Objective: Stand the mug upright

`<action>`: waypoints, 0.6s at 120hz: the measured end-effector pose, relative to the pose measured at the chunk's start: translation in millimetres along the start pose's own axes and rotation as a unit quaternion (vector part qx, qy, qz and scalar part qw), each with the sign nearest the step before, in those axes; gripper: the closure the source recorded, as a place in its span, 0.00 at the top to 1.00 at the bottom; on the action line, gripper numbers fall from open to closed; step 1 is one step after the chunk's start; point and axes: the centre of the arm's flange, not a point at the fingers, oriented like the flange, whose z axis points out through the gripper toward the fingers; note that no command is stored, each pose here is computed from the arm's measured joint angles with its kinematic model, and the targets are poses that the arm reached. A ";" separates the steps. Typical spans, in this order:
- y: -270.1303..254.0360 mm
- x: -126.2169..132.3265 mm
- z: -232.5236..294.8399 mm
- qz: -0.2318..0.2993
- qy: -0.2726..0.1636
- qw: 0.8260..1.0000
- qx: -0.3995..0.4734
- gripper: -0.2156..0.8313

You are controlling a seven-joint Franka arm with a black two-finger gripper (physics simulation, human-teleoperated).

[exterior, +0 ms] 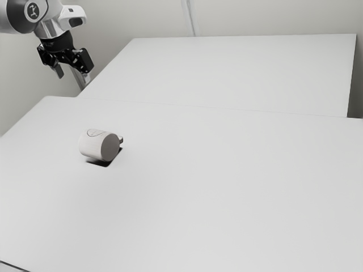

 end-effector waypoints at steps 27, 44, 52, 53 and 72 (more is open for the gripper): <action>-8.6 -2.5 2.5 -0.008 -0.001 1.000 -0.003 0.79; -39.4 -8.8 15.6 -0.037 -0.015 0.999 -0.005 0.79; -67.7 -16.2 30.1 -0.068 -0.032 0.997 -0.026 0.79; -71.2 -17.3 33.3 -0.073 -0.035 0.996 -0.031 0.79; -146.2 -33.6 101.9 -0.162 -0.087 0.976 -0.120 0.79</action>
